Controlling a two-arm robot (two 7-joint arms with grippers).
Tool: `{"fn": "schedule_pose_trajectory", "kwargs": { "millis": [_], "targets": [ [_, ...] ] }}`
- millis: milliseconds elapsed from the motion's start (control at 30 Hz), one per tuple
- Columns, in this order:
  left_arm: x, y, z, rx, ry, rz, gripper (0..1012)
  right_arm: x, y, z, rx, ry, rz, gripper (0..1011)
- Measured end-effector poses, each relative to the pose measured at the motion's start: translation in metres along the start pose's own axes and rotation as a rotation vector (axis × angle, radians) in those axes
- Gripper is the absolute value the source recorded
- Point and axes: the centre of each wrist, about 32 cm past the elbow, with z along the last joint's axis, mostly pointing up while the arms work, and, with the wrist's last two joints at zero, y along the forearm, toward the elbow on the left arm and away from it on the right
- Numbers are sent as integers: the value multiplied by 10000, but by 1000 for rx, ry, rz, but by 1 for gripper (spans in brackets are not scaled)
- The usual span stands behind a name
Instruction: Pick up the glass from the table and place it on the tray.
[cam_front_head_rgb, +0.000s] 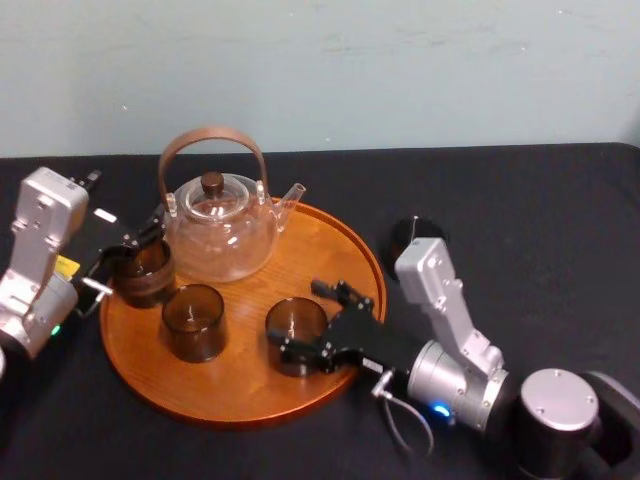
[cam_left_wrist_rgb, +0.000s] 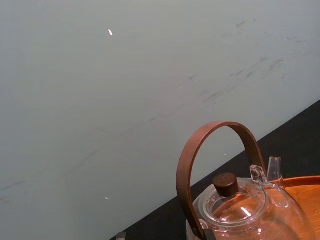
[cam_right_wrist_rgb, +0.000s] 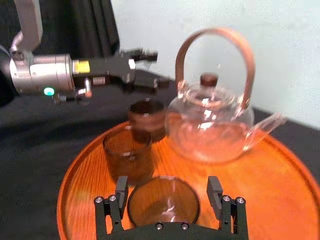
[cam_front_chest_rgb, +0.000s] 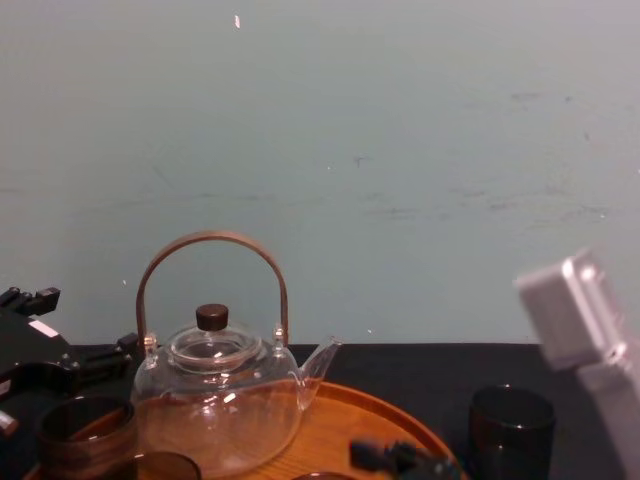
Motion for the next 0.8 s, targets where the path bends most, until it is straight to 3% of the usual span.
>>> {"fn": "schedule_pose_trajectory", "kwargs": {
  "millis": [400,600,800],
  "targets": [
    [0,0,0,0,0,0,1001,19,-220,324,107,-78,-32,1002],
    [0,0,0,0,0,0,1001,13,-356,356,124,-88,-70,1003],
    [0,0,0,0,0,0,1001,0,-609,280,147,-63,-145,1002]
  ]
}}
